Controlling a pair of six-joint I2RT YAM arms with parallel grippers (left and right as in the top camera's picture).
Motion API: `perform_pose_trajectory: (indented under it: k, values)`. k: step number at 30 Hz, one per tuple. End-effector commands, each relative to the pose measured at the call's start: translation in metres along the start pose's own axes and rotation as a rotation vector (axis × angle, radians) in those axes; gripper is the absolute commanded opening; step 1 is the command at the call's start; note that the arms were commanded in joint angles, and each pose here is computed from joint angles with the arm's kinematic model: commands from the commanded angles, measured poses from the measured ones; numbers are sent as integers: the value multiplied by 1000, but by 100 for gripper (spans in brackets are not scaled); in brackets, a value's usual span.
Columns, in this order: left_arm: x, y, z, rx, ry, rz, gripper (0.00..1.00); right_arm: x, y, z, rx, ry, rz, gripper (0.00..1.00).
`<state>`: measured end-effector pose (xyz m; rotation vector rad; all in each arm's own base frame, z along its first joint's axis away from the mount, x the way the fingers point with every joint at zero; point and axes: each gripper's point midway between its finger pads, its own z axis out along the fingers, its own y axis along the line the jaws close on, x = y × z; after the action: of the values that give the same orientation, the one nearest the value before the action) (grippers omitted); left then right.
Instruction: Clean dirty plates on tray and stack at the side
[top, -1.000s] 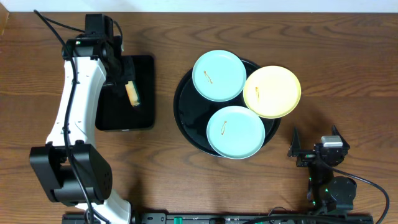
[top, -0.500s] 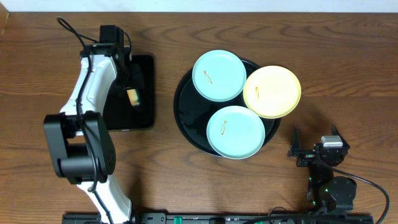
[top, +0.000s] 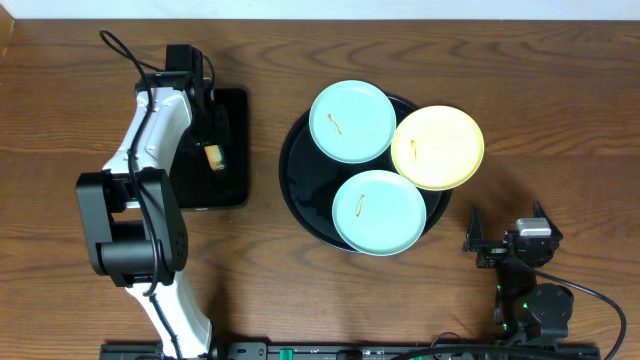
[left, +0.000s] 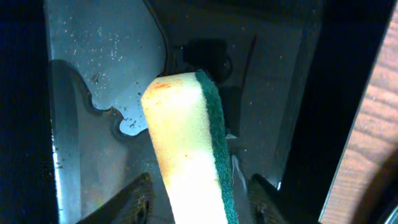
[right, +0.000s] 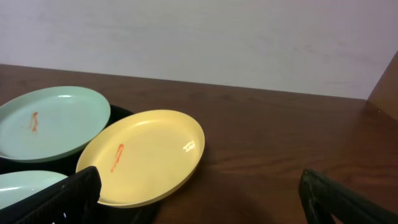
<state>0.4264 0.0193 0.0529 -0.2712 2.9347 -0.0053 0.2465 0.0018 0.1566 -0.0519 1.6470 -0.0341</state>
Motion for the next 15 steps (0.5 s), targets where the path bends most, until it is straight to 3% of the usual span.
perform_pose_trajectory:
  k: [1,10,11,15]
  values:
    - [2,0,3,1,9,-17,46,2,2,0,-8,6,16,99]
    - [8,-2,18,4,2,-12,49,2,2,0,-8,6,16,99]
    - [9,-2,18,4,3,-12,47,2,2,0,-8,6,16,99]
    - [7,-2,17,5,-4,-12,24,2,2,0,-8,6,16,99]
